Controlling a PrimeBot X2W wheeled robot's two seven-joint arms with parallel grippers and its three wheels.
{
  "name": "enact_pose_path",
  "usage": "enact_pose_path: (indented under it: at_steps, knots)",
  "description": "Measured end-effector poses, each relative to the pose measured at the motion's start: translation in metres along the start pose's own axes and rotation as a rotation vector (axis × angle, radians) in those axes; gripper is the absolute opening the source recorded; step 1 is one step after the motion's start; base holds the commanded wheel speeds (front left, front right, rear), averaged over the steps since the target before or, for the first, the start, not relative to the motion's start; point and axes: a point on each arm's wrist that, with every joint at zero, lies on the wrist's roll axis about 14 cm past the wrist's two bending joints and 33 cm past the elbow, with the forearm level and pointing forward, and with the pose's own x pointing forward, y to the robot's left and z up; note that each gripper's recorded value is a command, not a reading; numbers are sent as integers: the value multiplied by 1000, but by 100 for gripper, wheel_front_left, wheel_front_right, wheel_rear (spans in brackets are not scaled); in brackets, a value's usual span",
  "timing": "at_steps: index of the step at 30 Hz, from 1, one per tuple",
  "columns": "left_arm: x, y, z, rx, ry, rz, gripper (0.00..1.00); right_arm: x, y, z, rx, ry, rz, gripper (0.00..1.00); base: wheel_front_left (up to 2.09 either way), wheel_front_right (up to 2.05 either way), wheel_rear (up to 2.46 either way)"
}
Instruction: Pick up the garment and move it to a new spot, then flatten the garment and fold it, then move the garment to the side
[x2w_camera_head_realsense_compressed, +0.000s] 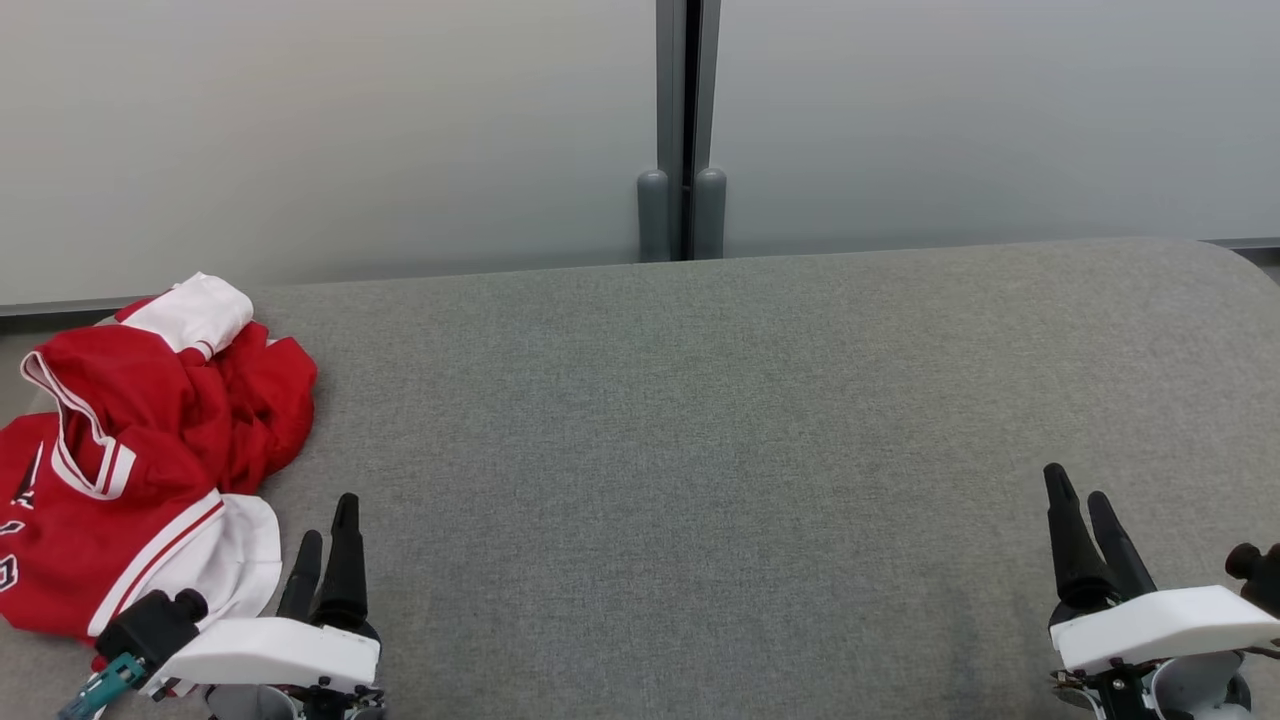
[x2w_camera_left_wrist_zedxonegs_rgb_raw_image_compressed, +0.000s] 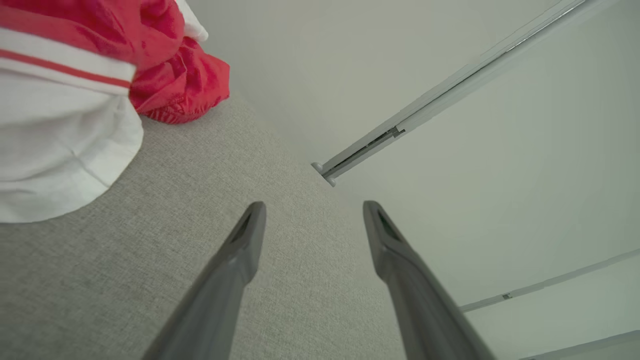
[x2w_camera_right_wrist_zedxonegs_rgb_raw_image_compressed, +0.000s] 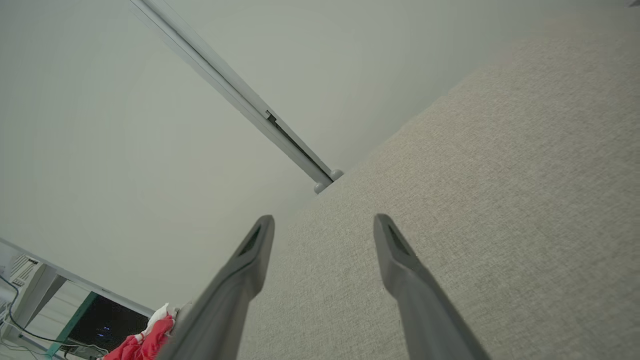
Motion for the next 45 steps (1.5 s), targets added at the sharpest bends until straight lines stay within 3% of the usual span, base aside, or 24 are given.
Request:
enact_pose_path:
  at_steps: [5,18,45]
  knots:
    - [-4,4,1,128,-7,14,100,-2,2,-5,-75,13,10,100,0,0,0]
    - [-12,8,4,343,-35,15,100,-5,10,-15,-245,31,50,100,0,0,0]
    - [-17,5,13,643,-100,-13,100,-12,10,-19,-519,23,91,100,0,0,0]
